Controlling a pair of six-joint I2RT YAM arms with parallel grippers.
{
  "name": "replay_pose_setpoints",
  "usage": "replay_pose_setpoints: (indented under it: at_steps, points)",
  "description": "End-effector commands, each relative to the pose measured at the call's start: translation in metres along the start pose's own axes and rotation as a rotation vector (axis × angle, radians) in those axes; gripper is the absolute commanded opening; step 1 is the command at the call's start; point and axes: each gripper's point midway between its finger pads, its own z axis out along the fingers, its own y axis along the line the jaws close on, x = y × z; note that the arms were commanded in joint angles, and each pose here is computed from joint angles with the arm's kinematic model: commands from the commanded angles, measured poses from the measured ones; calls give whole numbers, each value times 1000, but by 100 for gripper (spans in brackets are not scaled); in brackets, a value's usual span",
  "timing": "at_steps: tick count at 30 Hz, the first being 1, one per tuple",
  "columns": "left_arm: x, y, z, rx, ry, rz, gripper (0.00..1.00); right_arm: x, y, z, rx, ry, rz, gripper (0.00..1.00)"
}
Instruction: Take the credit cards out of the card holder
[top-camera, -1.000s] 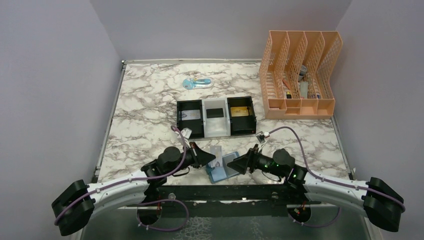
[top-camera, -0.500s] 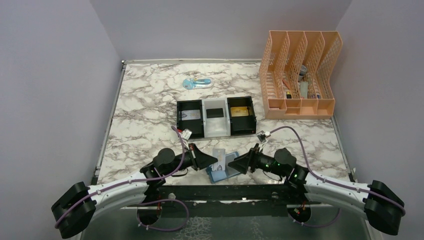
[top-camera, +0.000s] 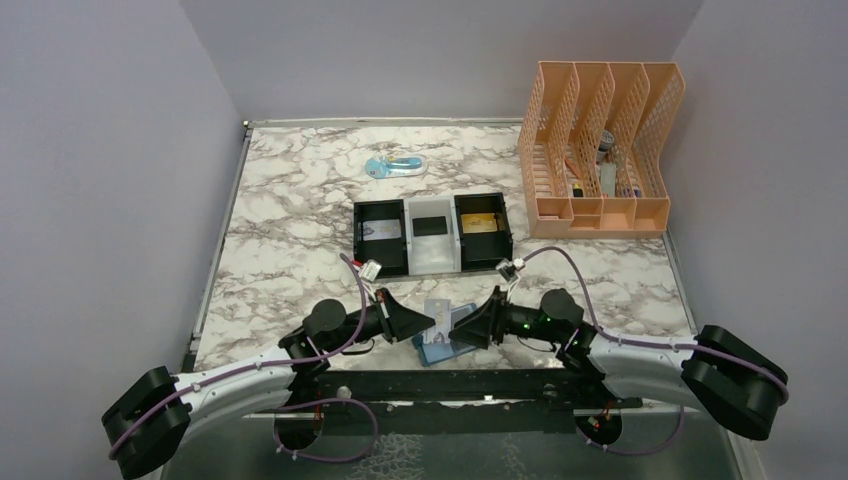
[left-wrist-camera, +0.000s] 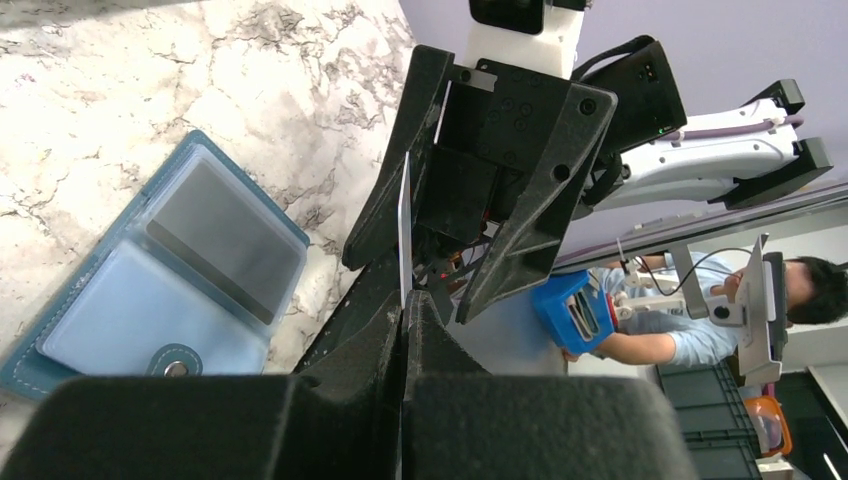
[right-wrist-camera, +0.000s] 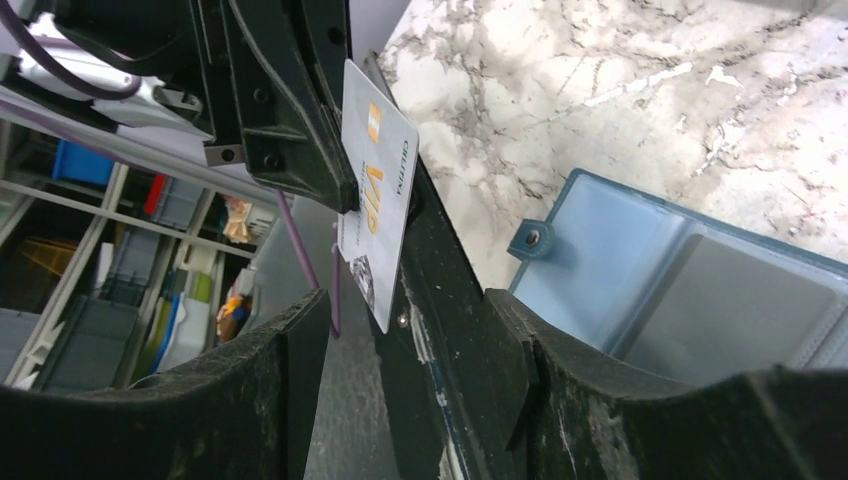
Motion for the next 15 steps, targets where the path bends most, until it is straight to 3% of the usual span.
replay_pose_setpoints:
  at_steps: [1,15]
  points:
    - [1,-8,-3,47,2,3,0,-19,28,2,-140,-30,-16,57]
    - [0,-14,-3,74,1,-3,0,-28,37,15,-241,0,41,41]
